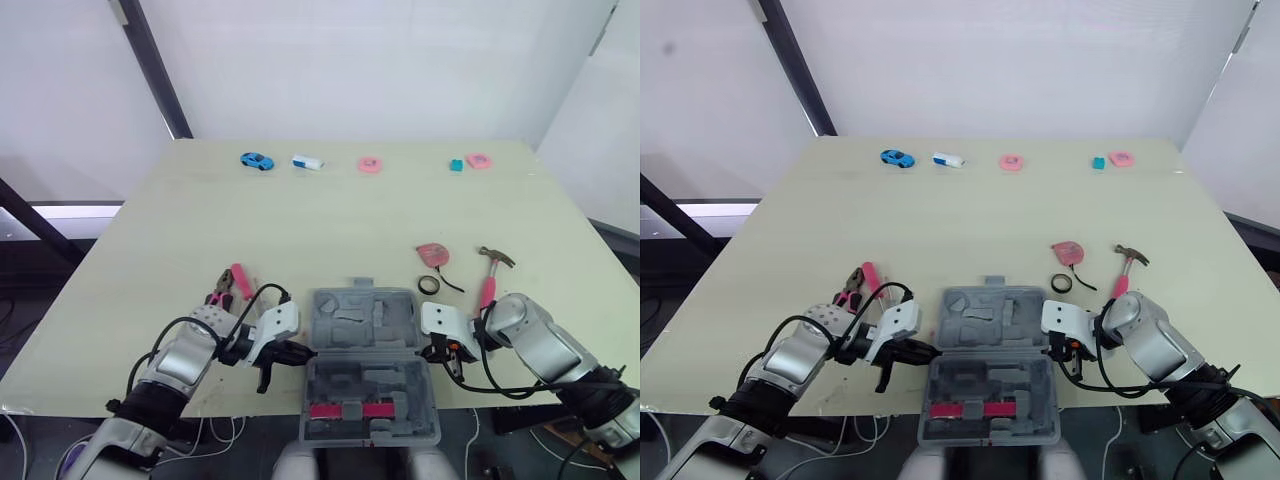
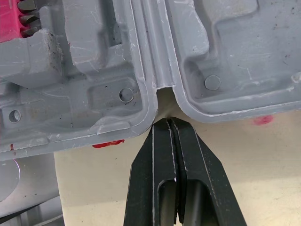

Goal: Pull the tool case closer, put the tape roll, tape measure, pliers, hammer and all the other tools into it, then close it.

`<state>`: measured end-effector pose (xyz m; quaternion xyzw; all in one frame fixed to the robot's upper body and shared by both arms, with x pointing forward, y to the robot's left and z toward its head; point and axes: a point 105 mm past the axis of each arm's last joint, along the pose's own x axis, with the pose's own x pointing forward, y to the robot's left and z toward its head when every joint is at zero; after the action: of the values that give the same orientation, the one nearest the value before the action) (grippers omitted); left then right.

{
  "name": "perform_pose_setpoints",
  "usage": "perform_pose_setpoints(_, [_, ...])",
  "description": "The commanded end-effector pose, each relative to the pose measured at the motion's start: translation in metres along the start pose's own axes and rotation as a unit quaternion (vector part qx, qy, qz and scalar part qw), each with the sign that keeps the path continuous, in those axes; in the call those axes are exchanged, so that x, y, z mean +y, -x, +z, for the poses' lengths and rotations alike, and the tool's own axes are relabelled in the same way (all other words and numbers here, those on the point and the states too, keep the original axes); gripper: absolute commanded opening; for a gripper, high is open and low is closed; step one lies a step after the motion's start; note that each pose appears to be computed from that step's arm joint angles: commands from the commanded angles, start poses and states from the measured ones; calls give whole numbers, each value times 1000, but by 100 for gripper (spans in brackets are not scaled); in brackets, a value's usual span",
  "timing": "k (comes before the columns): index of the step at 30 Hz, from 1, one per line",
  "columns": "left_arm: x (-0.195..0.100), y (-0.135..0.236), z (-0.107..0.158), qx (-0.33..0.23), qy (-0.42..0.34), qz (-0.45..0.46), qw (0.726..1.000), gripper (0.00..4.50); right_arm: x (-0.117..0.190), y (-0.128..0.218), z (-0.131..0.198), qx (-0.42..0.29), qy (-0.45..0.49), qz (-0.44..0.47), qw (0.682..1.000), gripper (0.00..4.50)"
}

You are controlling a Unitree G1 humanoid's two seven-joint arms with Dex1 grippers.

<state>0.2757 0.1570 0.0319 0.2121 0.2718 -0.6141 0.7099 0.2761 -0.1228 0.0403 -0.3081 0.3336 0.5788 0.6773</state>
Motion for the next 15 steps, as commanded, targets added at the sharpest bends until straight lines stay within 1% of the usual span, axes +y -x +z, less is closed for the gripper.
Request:
perform_pose_setpoints(1, [-8, -8, -5, 10, 6, -20, 1000, 13, 3, -1, -4, 4, -5, 5, 1000, 0])
perform_pose_setpoints(15, [-7, -10, -4, 7, 5, -16, 1000, 13, 1, 1, -5, 3, -7, 0, 1000, 0])
